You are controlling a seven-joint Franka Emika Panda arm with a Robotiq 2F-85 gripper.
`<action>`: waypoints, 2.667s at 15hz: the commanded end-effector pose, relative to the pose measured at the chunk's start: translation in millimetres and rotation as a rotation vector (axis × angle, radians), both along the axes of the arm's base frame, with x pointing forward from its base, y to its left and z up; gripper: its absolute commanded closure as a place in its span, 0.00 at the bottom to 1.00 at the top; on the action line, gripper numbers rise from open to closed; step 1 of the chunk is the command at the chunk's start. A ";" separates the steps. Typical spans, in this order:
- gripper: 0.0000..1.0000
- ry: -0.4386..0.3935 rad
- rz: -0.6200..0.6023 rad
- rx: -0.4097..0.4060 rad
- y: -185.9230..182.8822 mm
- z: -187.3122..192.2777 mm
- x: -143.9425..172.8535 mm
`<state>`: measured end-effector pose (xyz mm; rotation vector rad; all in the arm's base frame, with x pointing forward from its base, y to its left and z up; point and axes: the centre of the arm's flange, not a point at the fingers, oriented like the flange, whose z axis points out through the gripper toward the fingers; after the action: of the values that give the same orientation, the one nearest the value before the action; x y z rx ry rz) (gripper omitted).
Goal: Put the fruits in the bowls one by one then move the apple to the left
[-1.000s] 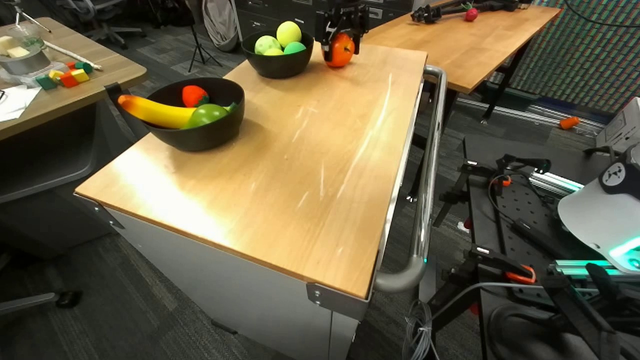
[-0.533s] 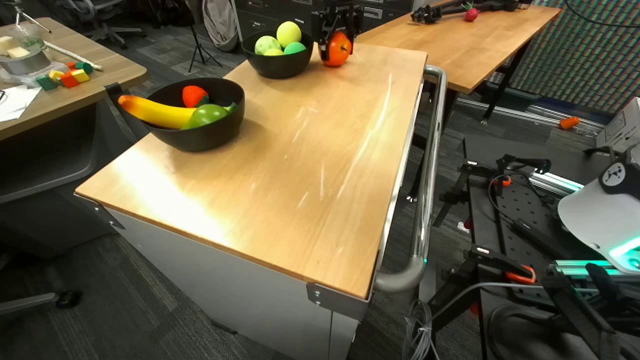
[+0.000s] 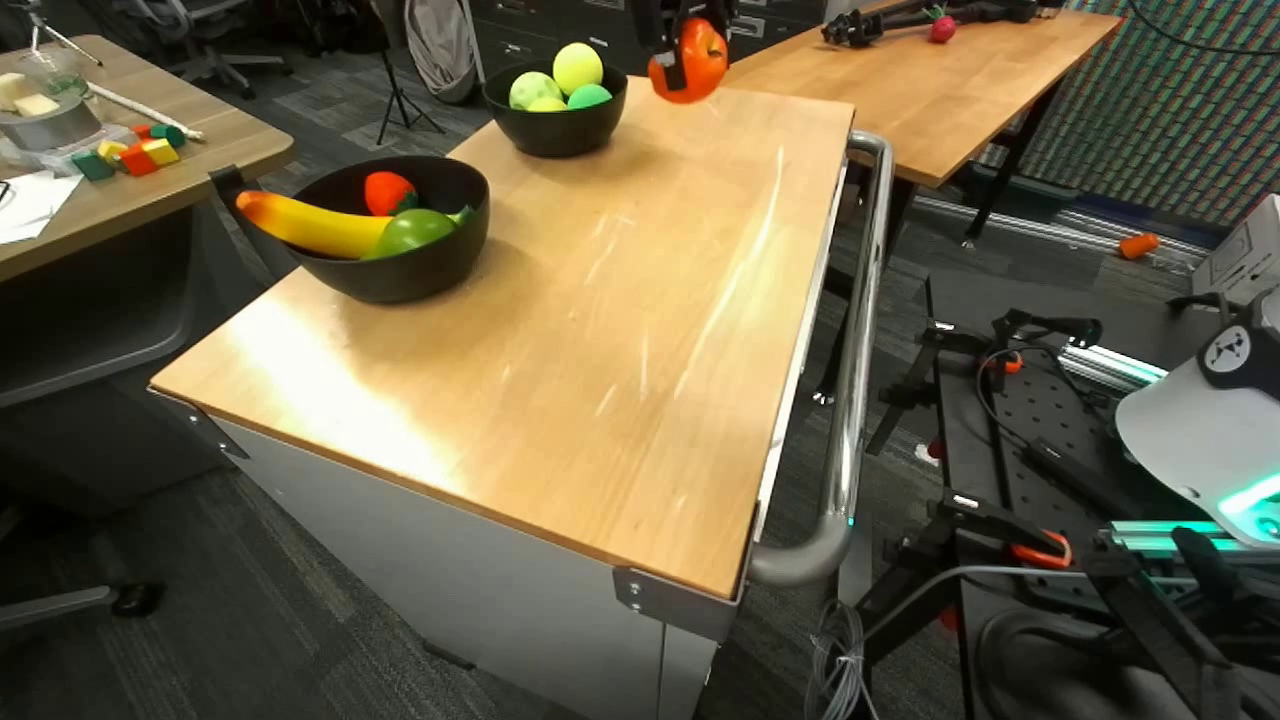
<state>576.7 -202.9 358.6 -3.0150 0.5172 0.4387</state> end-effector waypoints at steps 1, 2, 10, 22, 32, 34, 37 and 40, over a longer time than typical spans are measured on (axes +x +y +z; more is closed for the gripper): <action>0.41 -0.003 0.164 -0.080 73.6 63.8 5.7; 0.41 -0.013 0.218 -0.100 100.6 72.5 6.7; 0.41 -0.176 0.485 -0.149 261.1 61.0 -35.7; 0.41 -0.453 0.730 -0.045 377.5 6.1 -131.7; 0.41 -0.415 0.748 -0.009 392.5 -49.0 -149.8; 0.41 -0.432 0.740 -0.010 390.0 -48.0 -150.2; 0.09 -0.449 0.727 -0.012 385.2 -44.3 -148.4; 0.00 -0.459 0.711 -0.020 380.3 -41.0 -145.2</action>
<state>433.0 185.6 308.3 -3.0799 -0.6245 -0.1901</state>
